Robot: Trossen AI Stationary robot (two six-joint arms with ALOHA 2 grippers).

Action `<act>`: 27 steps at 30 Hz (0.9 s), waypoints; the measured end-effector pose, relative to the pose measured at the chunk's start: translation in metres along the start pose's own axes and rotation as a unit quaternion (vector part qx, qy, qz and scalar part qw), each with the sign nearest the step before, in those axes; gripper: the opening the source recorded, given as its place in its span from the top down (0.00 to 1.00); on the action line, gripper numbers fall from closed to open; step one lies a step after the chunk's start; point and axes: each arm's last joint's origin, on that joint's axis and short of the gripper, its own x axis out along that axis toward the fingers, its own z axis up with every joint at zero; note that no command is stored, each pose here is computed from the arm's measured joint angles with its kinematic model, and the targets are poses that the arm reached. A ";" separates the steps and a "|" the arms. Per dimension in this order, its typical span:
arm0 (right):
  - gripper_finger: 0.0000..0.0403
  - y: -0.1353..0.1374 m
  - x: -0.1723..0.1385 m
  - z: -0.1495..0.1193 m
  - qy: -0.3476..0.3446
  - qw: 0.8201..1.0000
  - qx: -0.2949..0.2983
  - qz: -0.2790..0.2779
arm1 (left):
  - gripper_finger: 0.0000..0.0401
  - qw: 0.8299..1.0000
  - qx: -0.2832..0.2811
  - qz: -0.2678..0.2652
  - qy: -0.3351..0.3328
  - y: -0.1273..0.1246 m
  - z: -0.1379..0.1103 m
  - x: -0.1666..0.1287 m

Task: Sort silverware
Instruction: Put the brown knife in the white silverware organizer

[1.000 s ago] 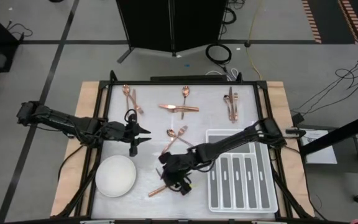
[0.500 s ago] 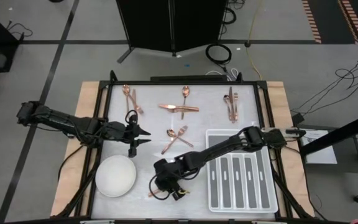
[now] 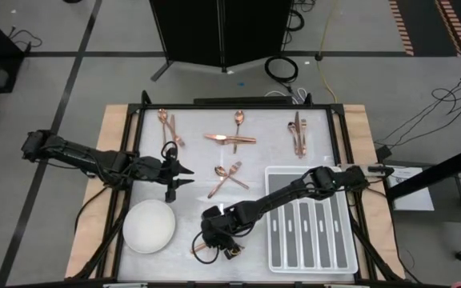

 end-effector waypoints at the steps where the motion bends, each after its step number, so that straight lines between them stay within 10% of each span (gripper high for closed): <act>1: 0.59 0.000 0.000 -0.001 0.003 1.000 0.007 -0.001 | 0.68 1.000 0.000 0.000 0.000 0.000 0.000 0.000; 16: 0.95 0.000 -0.001 -0.003 0.018 0.999 0.035 0.005 | 0.68 1.000 0.001 0.000 0.003 0.000 -0.001 0.000; 27: 0.96 0.000 -0.033 0.033 -0.018 0.999 0.034 0.027 | 0.68 1.000 0.001 -0.018 0.009 -0.001 -0.001 0.000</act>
